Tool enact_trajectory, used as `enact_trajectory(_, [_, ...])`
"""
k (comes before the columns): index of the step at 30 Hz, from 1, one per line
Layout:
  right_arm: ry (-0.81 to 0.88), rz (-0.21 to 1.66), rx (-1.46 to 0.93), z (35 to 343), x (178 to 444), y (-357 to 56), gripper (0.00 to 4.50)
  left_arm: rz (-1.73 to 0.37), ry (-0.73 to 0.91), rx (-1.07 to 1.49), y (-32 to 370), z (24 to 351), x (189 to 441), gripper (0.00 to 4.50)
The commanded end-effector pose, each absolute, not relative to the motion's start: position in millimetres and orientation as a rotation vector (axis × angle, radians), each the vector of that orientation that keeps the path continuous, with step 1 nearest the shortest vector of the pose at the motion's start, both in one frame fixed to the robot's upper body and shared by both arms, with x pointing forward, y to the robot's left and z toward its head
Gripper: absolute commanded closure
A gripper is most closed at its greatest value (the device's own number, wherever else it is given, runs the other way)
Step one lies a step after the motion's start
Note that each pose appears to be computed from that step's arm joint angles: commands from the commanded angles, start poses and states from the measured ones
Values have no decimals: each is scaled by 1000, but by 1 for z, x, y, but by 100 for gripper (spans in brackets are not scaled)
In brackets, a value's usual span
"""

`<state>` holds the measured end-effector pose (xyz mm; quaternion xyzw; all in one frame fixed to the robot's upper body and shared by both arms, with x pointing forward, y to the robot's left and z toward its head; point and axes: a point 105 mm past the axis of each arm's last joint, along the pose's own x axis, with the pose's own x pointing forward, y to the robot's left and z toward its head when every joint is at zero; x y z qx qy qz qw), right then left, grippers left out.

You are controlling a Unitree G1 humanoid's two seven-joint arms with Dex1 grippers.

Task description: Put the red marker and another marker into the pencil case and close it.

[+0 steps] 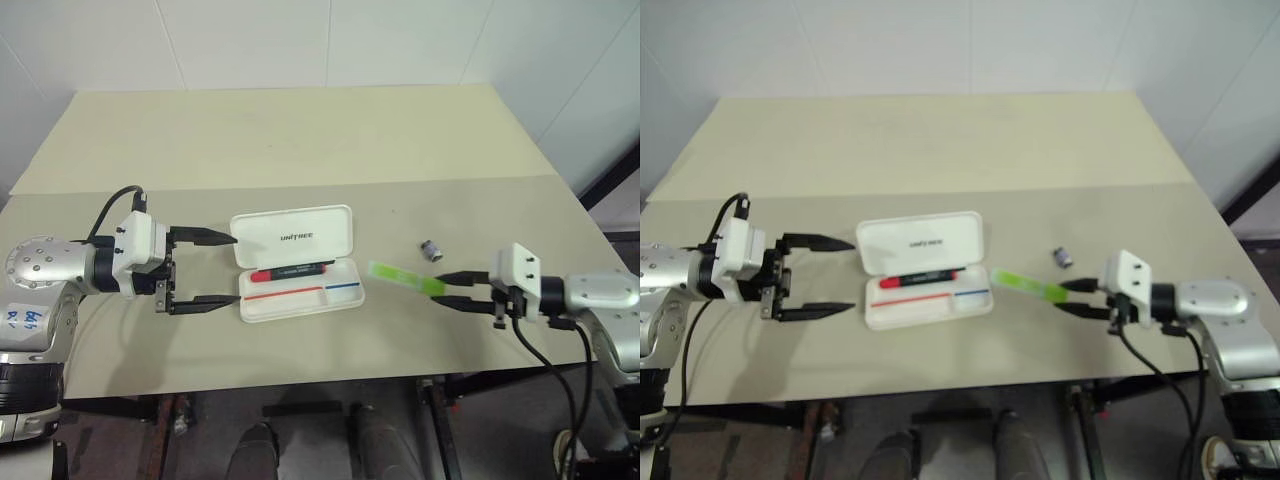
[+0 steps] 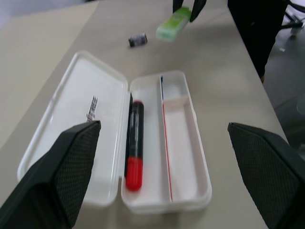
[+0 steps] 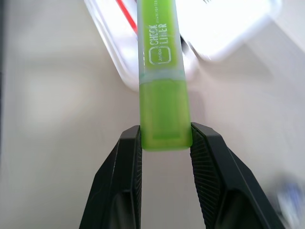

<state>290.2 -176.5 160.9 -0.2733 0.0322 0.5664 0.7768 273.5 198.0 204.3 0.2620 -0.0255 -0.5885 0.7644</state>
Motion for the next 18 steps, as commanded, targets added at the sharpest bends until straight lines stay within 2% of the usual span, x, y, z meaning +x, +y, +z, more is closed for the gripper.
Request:
enact_trajectory(1, [4, 1335, -601, 171, 289, -143, 342, -1228, -68, 602, 209, 209, 273, 0])
enact_trajectory(8, [-68, 1480, -658, 170, 303, -83, 342, -1199, -65, 595, 213, 204, 274, 0])
enact_trajectory(18, [-60, 1669, -724, 153, 304, -37, 342, -1157, -72, 577, 216, 201, 272, 0])
